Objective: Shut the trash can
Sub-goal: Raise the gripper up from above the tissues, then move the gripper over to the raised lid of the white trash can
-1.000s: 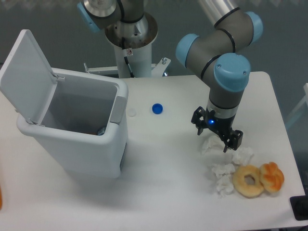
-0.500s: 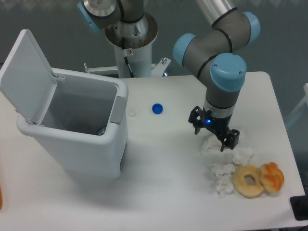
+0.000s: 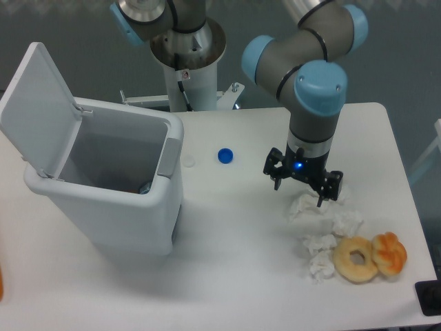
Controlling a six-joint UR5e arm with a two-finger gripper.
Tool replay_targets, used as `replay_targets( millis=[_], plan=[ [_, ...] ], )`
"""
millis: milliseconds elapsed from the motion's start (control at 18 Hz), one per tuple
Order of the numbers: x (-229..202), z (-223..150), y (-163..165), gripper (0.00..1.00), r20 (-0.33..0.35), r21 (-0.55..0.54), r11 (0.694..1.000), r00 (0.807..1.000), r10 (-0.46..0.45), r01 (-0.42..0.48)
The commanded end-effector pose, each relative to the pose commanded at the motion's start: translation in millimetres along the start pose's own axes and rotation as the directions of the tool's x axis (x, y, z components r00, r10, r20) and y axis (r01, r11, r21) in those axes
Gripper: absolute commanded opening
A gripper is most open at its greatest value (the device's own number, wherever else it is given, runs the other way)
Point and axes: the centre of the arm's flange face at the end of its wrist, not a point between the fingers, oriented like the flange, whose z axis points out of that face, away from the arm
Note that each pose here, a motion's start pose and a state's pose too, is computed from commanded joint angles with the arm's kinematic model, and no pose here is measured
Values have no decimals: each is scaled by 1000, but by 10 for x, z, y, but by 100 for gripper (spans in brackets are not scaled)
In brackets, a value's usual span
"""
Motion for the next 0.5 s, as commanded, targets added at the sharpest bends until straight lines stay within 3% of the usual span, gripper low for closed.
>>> replay_targets(
  millis=[278, 333, 500],
  plan=[
    [85, -422, -120, 100, -42, 90, 974, 978, -207, 210],
    [149, -505, -184, 100, -57, 109, 962, 968, -246, 251],
    [285, -897, -281, 100, -93, 180, 896, 914, -394, 405]
  ],
)
